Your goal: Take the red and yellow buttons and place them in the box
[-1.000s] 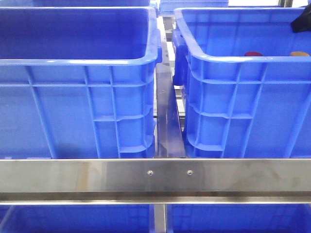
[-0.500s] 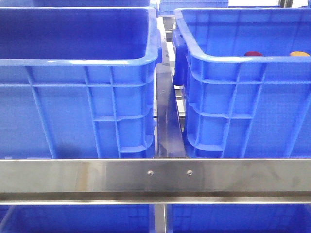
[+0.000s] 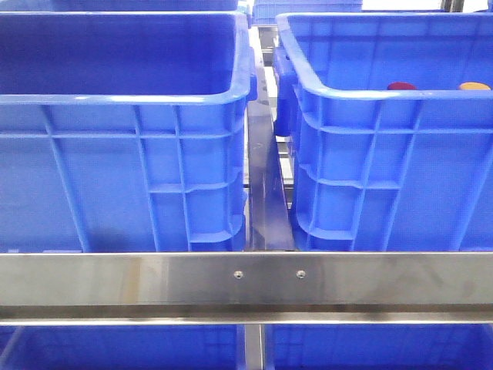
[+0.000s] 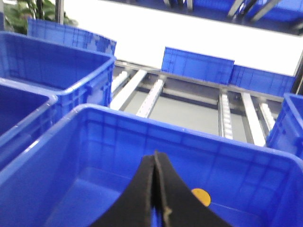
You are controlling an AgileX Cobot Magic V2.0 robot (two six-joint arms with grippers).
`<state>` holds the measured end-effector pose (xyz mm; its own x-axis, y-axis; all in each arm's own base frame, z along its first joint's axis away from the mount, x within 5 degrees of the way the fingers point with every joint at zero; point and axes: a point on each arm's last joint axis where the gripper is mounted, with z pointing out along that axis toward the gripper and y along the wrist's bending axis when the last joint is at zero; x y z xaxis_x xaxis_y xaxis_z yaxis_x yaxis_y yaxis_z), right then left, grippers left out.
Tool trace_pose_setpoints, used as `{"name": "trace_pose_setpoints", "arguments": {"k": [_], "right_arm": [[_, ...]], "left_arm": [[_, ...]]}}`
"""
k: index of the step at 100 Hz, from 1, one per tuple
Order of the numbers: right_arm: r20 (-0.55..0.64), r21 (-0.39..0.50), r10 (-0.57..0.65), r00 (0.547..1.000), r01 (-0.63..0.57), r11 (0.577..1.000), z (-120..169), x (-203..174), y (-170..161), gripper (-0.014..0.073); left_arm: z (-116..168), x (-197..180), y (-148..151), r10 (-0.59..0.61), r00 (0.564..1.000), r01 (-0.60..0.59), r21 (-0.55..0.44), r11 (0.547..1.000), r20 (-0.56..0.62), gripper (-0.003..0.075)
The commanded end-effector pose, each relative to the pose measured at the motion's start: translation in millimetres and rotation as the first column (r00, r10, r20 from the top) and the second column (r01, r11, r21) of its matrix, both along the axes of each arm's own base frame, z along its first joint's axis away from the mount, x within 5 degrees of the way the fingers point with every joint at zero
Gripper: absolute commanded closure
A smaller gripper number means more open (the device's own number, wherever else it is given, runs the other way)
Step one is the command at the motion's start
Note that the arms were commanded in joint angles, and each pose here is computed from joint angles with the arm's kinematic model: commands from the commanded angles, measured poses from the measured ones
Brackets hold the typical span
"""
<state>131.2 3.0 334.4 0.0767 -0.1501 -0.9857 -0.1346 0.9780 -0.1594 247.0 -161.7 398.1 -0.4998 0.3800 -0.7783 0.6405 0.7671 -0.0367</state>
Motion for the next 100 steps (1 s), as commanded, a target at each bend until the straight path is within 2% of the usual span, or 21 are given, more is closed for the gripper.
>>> {"name": "trace_pose_setpoints", "arguments": {"k": [1, 21, 33, 47, 74, 100], "right_arm": [[0.084, 0.105, 0.018, 0.996, -0.026, 0.994, 8, -13, 4, 0.0664], [0.118, 0.095, 0.026, 0.993, -0.037, 0.995, -5, -32, 9, 0.0664], [0.115, 0.096, 0.031, 0.993, -0.042, 0.995, -9, -33, 10, 0.0664], [0.112, 0.096, 0.031, 0.993, -0.042, 0.994, -9, -33, 10, 0.0664], [0.112, 0.096, 0.031, 0.993, -0.042, 0.994, -9, -33, 10, 0.0664], [0.112, 0.096, 0.031, 0.993, -0.042, 0.994, -9, -33, 10, 0.0664]], "left_arm": [[20, -19, 11, 0.048, 0.988, -0.030, -0.122, 0.992, 0.148, 0.0739], [-3, -55, 37, 0.107, 0.960, -0.055, -0.201, 0.978, 0.258, 0.0739], [-18, -80, 55, 0.157, 0.926, -0.063, -0.269, 0.961, 0.343, 0.0739], [-41, -106, 73, 0.188, 0.901, -0.065, -0.307, 0.950, 0.391, 0.0739], [-71, -138, 94, 0.205, 0.884, -0.061, -0.331, 0.942, 0.421, 0.0739], [-76, -144, 97, 0.199, 0.888, -0.059, -0.326, 0.943, 0.415, 0.0739]]}}
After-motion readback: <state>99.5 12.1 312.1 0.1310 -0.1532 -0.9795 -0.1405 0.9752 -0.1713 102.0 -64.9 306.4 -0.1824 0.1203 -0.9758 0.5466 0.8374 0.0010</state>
